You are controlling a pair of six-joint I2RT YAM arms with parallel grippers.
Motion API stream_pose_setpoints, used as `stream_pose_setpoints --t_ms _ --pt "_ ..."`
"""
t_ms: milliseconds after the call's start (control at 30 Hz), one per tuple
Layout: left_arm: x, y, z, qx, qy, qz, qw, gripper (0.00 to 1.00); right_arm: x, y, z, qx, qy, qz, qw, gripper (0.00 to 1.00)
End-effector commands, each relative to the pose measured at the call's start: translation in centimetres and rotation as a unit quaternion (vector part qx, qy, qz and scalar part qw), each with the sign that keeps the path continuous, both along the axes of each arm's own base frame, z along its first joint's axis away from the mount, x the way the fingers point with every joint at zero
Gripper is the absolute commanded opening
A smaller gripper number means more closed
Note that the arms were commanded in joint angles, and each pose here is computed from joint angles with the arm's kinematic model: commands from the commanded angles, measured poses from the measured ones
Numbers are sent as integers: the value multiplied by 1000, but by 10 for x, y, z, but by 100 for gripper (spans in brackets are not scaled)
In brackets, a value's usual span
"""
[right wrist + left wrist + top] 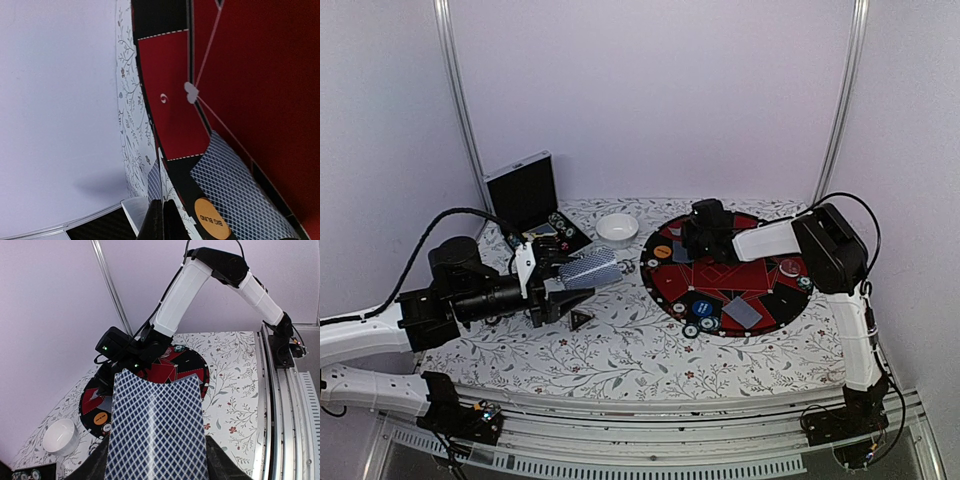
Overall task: Distribute texas hold em gaming equipment
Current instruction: Distribute the poker card in the big blind area.
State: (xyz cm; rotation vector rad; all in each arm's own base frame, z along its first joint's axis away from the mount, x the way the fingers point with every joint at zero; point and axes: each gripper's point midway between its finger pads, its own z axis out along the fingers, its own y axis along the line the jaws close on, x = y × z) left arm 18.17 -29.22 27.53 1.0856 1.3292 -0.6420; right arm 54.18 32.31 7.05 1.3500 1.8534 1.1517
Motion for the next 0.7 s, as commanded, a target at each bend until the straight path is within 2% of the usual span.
stream_pose_setpoints --t_ms 0,533,600,633,667 --pt "-2 1 10 -16 -8 -3 1000 52 -17 -5 -28 19 46 -26 998 2" --pt "-3 3 13 -18 -13 -2 1000 53 -28 -4 -28 17 56 -21 998 3" --pt "-3 4 13 -18 -14 -1 1000 53 -29 -3 -24 21 54 -20 998 7" --pt "-3 4 13 -18 -15 -2 1000 53 -29 -3 -20 20 50 -19 998 11" --pt "-3 4 12 -18 -15 -1 1000 53 -30 -2 -16 21 47 -18 999 21"
